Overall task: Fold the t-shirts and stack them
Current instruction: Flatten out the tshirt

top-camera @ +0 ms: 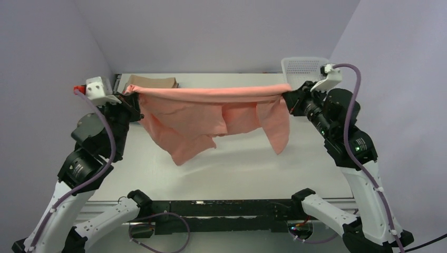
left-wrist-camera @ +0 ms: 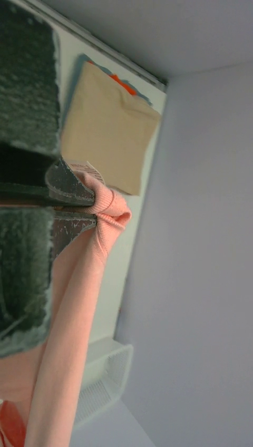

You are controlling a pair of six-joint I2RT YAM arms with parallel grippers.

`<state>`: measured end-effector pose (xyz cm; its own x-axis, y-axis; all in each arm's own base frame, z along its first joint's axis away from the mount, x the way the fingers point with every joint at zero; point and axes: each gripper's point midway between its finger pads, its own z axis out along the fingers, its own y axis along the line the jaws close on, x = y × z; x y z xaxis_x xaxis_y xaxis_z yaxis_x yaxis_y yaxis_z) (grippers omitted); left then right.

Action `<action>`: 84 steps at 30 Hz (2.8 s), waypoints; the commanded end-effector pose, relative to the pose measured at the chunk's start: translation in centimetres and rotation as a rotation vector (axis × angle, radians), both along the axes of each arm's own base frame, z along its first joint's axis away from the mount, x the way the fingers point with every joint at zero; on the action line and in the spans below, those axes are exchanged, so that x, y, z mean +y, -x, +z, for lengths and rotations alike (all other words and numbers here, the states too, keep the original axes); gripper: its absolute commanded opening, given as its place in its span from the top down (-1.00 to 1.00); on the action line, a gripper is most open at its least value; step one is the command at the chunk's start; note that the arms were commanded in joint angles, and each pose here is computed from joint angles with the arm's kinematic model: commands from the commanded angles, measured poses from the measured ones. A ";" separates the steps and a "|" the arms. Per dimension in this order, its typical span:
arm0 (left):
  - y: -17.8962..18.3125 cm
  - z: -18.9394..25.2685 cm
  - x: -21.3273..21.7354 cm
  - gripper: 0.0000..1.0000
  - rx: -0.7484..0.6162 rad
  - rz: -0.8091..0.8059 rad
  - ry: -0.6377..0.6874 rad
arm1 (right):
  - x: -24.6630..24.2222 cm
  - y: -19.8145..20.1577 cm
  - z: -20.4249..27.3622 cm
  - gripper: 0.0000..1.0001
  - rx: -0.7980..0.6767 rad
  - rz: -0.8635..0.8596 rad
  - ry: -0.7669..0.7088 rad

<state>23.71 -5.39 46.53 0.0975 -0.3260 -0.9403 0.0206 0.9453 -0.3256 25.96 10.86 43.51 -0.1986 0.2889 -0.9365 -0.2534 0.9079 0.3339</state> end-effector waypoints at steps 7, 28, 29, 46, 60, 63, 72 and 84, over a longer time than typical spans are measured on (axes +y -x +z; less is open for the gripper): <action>5.7 -6.5 4.2 1.00 0.052 0.028 0.151 | 1.5 8.7 -4.8 1.00 0.104 0.239 -0.105; -12.1 -18.8 -2.0 0.89 0.522 0.062 -0.061 | -1.1 -5.5 -20.8 0.92 0.457 -0.202 0.118; -14.5 -22.3 -2.6 0.61 0.609 0.052 -0.082 | -0.6 -7.2 -23.5 0.90 0.506 -0.196 0.148; -9.8 -32.5 -9.0 -0.99 0.914 -0.225 0.025 | 0.2 -8.1 -31.8 -1.00 0.689 -0.196 0.128; -0.8 -42.2 -15.3 -0.99 1.073 -0.462 0.016 | 3.9 -0.5 -38.6 -1.00 0.827 0.038 -0.007; -2.6 -43.8 -14.9 -0.99 1.084 -0.413 -0.019 | 3.8 -1.3 -40.4 -1.00 0.861 0.009 0.005; -9.6 -47.0 -13.9 -0.99 1.164 -0.340 0.009 | 3.1 -7.1 -41.2 -1.00 0.811 -0.133 0.021; -8.0 -37.8 -13.6 -0.99 1.002 -0.370 -0.020 | 0.9 -6.3 -34.9 -1.00 0.755 -0.170 0.168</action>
